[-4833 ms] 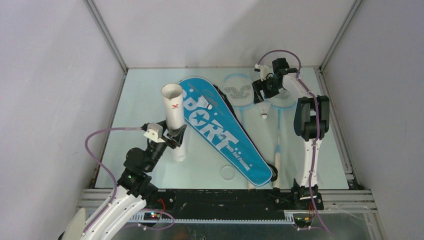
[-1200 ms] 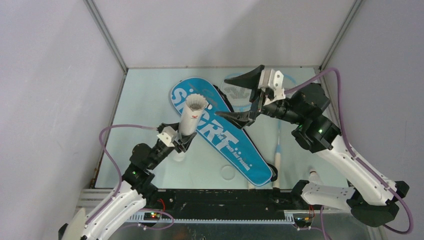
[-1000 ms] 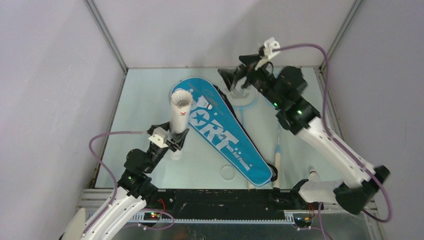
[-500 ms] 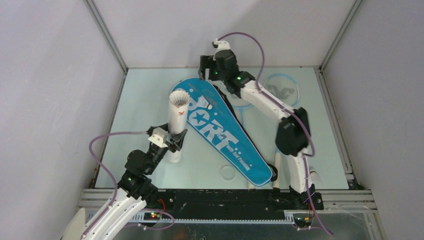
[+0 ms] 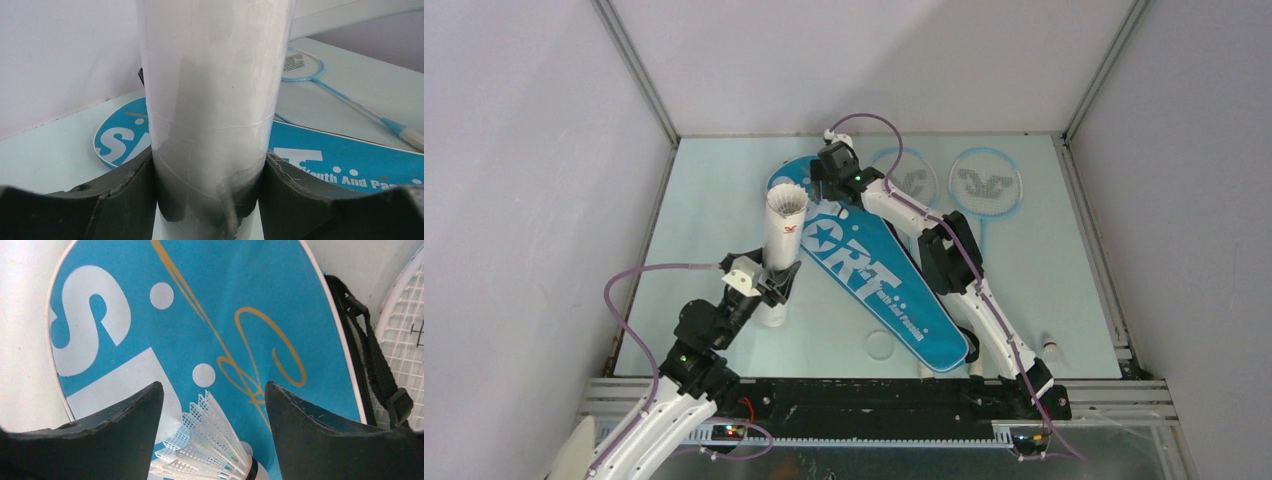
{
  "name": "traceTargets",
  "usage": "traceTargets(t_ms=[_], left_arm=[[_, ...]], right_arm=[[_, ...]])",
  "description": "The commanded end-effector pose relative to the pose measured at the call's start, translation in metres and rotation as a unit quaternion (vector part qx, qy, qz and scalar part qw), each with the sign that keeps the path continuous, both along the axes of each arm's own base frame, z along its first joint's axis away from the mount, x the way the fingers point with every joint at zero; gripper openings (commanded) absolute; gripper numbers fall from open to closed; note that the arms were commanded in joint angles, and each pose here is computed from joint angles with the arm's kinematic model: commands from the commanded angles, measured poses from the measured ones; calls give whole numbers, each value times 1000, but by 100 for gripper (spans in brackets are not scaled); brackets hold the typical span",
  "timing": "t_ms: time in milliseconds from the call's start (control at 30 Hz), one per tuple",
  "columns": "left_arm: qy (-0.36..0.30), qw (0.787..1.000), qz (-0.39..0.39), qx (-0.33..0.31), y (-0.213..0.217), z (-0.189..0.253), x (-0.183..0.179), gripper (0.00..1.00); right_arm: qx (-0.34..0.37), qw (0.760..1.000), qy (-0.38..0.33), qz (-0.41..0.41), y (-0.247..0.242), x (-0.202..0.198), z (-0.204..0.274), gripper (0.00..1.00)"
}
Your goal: Pack up the badminton gear
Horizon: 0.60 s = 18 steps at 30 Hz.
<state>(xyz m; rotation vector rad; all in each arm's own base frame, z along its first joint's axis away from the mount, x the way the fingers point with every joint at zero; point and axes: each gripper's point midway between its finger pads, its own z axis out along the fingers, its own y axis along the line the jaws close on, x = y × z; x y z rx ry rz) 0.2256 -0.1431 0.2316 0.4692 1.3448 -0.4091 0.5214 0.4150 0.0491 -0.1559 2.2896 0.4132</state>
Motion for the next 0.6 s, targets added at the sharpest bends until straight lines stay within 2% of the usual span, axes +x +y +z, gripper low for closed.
traceTargets(t_ms=[0,200,433,567], left_arm=[[-32,999,-17,-23,-3,22,-6,40],[-32,999,-19,-26,-4,22,-7,40],[-31,999,-26,-28,-6,23,-8,40],[-29,999,-29,-28,-7,23,-8,40]], right_arm=[[20,999,-33,-13,3,5,37,74],[0,999,-46,-15,-7,1,45,65],[-7,999,-51,-5,-11,-10,55,63],[-28,997,-65,-2,-14,-14,61,53]])
